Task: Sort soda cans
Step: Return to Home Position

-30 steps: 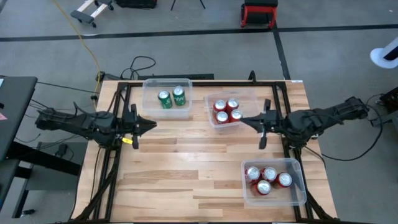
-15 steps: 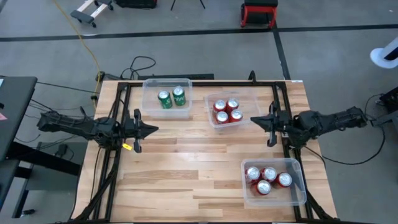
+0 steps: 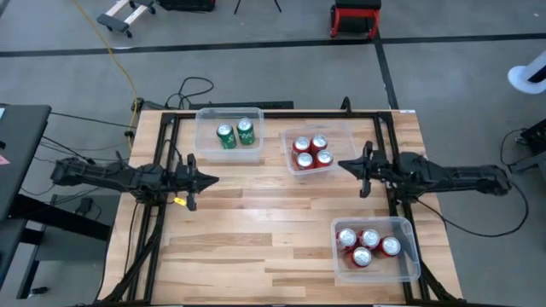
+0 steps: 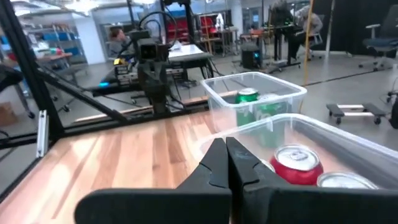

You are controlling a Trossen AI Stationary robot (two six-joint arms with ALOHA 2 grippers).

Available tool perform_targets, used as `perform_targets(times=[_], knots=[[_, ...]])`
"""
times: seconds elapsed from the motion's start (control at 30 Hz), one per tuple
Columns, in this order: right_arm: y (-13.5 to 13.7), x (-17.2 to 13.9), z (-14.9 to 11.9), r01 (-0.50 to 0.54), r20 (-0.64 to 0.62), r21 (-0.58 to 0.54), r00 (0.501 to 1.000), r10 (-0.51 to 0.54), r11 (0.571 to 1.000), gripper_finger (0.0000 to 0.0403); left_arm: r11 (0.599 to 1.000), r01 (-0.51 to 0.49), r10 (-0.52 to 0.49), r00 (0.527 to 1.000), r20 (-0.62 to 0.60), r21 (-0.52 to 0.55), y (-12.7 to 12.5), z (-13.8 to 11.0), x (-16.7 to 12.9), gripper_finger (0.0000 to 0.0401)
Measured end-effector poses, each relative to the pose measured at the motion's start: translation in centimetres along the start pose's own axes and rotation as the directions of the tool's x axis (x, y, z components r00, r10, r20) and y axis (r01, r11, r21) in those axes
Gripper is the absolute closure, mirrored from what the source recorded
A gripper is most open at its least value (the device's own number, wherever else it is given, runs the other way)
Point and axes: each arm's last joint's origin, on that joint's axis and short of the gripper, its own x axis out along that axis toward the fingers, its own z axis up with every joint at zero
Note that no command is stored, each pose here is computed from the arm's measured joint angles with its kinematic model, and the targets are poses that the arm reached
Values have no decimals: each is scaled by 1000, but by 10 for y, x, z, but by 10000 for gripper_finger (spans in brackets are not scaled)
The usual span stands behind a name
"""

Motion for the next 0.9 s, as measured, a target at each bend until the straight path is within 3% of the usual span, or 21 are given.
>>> perform_targets(times=[0.23,0.4,0.63,0.9], knots=[[-4,-9,-22,-10,42,40,999,9,999,403,1000,-3,3,997,75,10,4,-5,-11,400],[-5,-17,-22,-21,111,52,994,15,998,403,1000,-9,8,996,91,6,7,-12,-21,400],[-7,-25,-26,-23,87,33,996,20,999,403,1000,-16,16,999,36,11,8,-17,-23,401],[-8,-23,-37,-30,65,-3,997,30,1000,403,986,100,-108,993,49,133,5,-16,-23,401]])
